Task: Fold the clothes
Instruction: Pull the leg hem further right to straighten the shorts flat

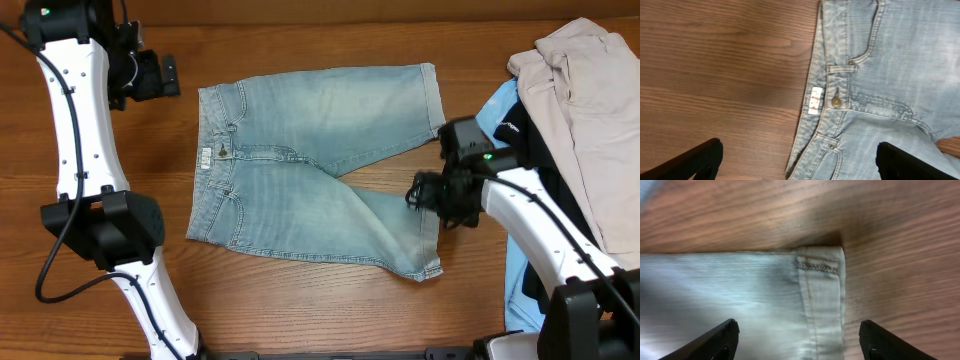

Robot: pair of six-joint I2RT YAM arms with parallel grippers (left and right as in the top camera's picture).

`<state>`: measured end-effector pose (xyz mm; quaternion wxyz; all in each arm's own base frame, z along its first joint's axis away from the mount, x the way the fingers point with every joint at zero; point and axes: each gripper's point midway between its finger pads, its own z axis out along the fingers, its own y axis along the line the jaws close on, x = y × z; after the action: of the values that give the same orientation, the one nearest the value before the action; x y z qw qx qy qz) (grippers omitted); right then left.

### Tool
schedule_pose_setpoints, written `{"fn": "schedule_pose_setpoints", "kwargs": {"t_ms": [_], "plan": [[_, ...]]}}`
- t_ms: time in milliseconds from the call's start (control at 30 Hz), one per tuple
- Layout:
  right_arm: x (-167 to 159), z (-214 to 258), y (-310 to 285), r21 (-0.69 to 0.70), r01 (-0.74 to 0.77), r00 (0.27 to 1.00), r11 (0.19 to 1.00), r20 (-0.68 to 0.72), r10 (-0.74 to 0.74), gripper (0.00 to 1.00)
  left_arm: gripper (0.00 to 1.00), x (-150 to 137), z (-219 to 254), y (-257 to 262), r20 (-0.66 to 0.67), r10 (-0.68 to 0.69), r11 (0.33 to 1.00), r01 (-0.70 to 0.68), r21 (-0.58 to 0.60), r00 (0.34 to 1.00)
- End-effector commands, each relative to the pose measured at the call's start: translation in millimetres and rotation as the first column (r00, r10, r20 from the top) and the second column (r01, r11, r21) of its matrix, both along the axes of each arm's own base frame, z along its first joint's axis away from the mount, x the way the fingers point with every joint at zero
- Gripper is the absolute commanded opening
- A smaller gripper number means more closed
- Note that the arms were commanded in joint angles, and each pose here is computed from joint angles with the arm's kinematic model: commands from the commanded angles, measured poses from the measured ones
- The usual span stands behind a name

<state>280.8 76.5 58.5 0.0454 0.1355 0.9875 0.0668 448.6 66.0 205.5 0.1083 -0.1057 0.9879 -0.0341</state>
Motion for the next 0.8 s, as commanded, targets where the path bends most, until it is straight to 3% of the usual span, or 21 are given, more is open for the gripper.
{"fn": "schedule_pose_setpoints", "kwargs": {"t_ms": [0,300,400,533,600,633,767], "plan": [[-10,-22,-3,-0.003,-0.027,1.0,1.0,-0.006,0.027,0.8,1.0,3,2,-9,0.016,-0.03,0.999,0.03,-0.022,0.999],[-5,-53,-2,0.015,-0.026,0.996,1.0,0.091,0.025,0.74,1.0,7,3,-21,0.029,-0.036,0.998,0.037,-0.044,0.999],[-3,-58,-2,0.018,-0.026,0.993,0.999,0.113,0.024,0.68,1.0,7,3,-24,0.029,-0.042,0.998,0.043,-0.044,0.999],[6,-57,-5,-0.001,-0.016,0.988,1.0,0.153,0.016,0.46,1.0,6,3,-26,0.025,-0.038,0.998,0.039,-0.047,0.999],[13,-55,-7,-0.015,-0.004,0.983,1.0,0.184,0.006,0.16,1.0,7,3,-28,0.026,-0.039,0.998,0.04,-0.048,0.999],[17,-53,-9,-0.018,0.006,0.98,1.0,0.197,-0.002,0.08,1.0,7,3,-29,0.025,-0.041,0.998,0.042,-0.048,0.999],[33,-40,-22,-0.013,0.064,0.973,0.998,0.221,-0.06,0.04,1.0,4,2,-32,0.014,-0.049,0.998,0.05,-0.049,0.999]]}}
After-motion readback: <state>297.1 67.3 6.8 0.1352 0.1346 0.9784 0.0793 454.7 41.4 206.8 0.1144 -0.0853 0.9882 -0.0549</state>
